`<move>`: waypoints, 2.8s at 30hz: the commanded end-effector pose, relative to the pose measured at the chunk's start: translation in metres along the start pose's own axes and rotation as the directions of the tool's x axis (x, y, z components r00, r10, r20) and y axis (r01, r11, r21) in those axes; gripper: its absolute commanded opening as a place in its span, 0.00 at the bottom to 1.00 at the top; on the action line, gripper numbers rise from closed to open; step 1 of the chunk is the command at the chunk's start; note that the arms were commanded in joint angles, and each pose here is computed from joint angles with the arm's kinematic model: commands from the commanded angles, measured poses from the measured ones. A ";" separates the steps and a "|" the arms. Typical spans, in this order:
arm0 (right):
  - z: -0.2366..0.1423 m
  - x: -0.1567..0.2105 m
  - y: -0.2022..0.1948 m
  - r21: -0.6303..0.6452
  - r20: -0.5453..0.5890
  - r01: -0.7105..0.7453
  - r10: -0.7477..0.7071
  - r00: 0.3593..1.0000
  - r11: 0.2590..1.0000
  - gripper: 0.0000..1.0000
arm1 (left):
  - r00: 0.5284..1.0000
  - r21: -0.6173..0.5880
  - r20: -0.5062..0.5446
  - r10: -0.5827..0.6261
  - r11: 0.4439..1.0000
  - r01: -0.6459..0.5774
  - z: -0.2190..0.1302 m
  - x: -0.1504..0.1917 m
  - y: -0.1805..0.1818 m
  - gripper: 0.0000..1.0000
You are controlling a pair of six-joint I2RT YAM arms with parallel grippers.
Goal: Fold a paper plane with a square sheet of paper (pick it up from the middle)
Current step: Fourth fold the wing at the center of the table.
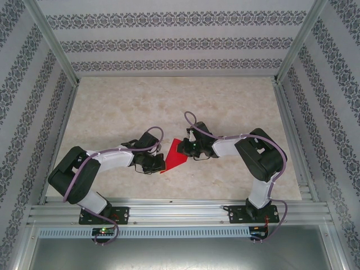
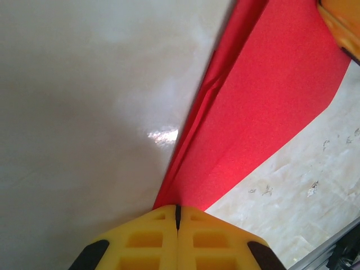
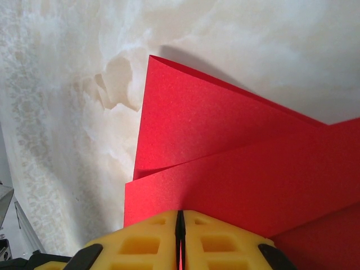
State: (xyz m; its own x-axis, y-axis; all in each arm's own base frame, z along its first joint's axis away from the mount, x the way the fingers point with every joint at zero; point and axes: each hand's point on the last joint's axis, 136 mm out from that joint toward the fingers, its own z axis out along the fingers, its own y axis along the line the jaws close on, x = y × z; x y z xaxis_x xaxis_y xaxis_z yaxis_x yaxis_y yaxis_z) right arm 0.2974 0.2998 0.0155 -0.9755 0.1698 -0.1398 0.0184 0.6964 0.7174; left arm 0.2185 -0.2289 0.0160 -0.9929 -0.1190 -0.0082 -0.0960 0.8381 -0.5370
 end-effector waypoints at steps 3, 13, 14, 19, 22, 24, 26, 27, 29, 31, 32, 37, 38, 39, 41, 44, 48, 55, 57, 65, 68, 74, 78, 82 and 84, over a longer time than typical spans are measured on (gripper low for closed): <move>0.007 0.016 -0.052 0.172 -0.035 -0.044 0.051 0.998 0.984 0.12 | 0.996 -0.191 -0.070 -0.046 0.981 0.032 0.002 0.028 0.052 0.06; 0.006 0.017 -0.054 0.181 -0.035 -0.045 0.053 0.998 0.982 0.11 | 1.000 -0.109 0.005 0.010 0.994 -0.009 -0.019 0.017 0.026 0.09; 0.006 0.017 -0.055 0.183 -0.034 -0.046 0.053 0.998 0.982 0.11 | 1.000 -0.083 0.021 0.022 0.996 -0.020 -0.023 0.012 0.017 0.10; 0.006 0.017 -0.054 0.181 -0.034 -0.047 0.054 0.998 0.982 0.11 | 0.996 -0.002 0.065 0.055 0.998 -0.055 -0.032 -0.002 -0.011 0.12; 0.006 0.017 -0.054 0.182 -0.032 -0.047 0.053 0.998 0.982 0.11 | 0.996 0.043 0.062 0.069 0.997 -0.071 -0.031 -0.004 -0.021 0.13; 0.006 0.017 -0.055 0.183 -0.032 -0.046 0.053 0.998 0.982 0.11 | 0.996 0.075 0.047 0.073 0.994 -0.076 -0.027 -0.003 -0.026 0.14; 0.007 0.017 -0.055 0.183 -0.034 -0.046 0.053 0.998 0.982 0.11 | 0.997 0.092 0.013 0.075 0.993 -0.076 -0.021 0.001 -0.028 0.14; 0.007 0.017 -0.055 0.182 -0.033 -0.047 0.053 0.998 0.982 0.11 | 0.997 0.091 -0.001 0.073 0.993 -0.072 -0.017 0.002 -0.027 0.14; 0.007 0.018 -0.056 0.184 -0.036 -0.047 0.054 0.998 0.982 0.11 | 0.998 0.065 -0.028 0.060 0.996 -0.058 -0.010 0.006 -0.019 0.13; 0.007 0.019 -0.056 0.183 -0.035 -0.048 0.056 0.998 0.982 0.11 | 0.999 -0.001 -0.032 0.033 0.999 -0.033 -0.007 0.007 -0.005 0.12; 0.007 0.019 -0.057 0.184 -0.035 -0.049 0.056 0.998 0.982 0.11 | 0.999 -0.027 -0.034 0.022 0.999 -0.023 -0.005 0.009 0.002 0.11; 0.007 0.019 -0.057 0.186 -0.037 -0.044 0.052 0.998 0.981 0.11 | 0.999 -0.192 -0.030 -0.038 0.981 0.031 -0.008 0.018 0.039 0.08; 0.007 0.019 -0.057 0.185 -0.038 -0.044 0.052 0.998 0.982 0.11 | 0.999 -0.193 -0.035 -0.041 0.981 0.033 -0.008 0.021 0.040 0.08; 0.007 0.019 -0.057 0.183 -0.040 -0.042 0.050 0.998 0.982 0.11 | 0.998 -0.195 -0.039 -0.048 0.980 0.039 -0.009 0.024 0.043 0.07; 0.008 0.020 -0.057 0.184 -0.049 -0.036 0.045 0.998 0.982 0.11 | 0.998 -0.190 -0.038 -0.055 0.981 0.047 -0.011 0.029 0.046 0.08; 0.009 0.021 -0.057 0.183 -0.058 -0.028 0.039 0.998 0.983 0.11 | 0.997 -0.196 -0.030 -0.067 0.979 0.060 -0.017 0.034 0.050 0.08; 0.008 0.022 -0.060 0.193 -0.066 -0.019 0.032 0.997 0.981 0.11 | 0.998 -0.182 -0.012 -0.062 0.982 0.058 -0.027 0.037 0.047 0.08; 0.005 0.027 -0.048 0.142 -0.131 0.106 -0.087 0.988 0.984 0.11 | 0.994 -0.144 0.112 -0.011 0.989 0.027 -0.054 0.020 0.030 0.11; 0.004 0.031 -0.039 0.097 -0.167 0.172 -0.155 0.974 0.980 0.11 | 0.987 -0.119 0.158 0.010 0.993 0.009 -0.061 0.012 0.022 0.13; -0.008 0.041 0.009 -0.075 -0.274 0.367 -0.374 0.886 0.927 0.14 | 0.976 -0.009 0.203 0.083 0.997 -0.082 -0.065 -0.010 -0.018 0.24; -0.026 0.025 0.033 -0.072 -0.198 0.394 -0.400 0.895 0.916 0.16 | 0.977 -0.026 0.187 0.104 0.995 -0.101 -0.061 -0.019 -0.025 0.27; -0.070 -0.007 0.030 0.085 -0.018 0.309 -0.308 0.951 0.947 0.29 | 0.976 -0.012 0.168 0.138 0.990 -0.138 -0.050 -0.038 -0.044 0.36; -0.084 -0.009 -0.012 0.140 0.078 0.081 -0.092 0.993 0.987 0.31 | 0.981 -0.027 0.119 0.152 0.988 -0.150 -0.035 -0.045 -0.048 0.37; -0.083 0.003 -0.016 0.037 0.106 -0.048 0.044 0.993 0.998 0.44 | 0.985 -0.053 0.077 0.152 0.987 -0.149 -0.020 -0.047 -0.044 0.38; -0.079 0.010 -0.012 0.021 0.086 -0.055 0.053 0.995 0.998 0.46 | 0.986 -0.063 0.064 0.152 0.987 -0.148 -0.015 -0.048 -0.041 0.38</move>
State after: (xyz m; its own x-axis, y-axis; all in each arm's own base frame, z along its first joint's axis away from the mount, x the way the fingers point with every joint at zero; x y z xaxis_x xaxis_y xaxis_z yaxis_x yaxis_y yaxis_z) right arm 0.2651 0.2244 0.0464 -0.9636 0.1927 -0.1854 0.0283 0.7629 0.6459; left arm 0.2686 -0.2427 0.0509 -0.9880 -0.0716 -0.1366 0.0017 0.8804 -0.4742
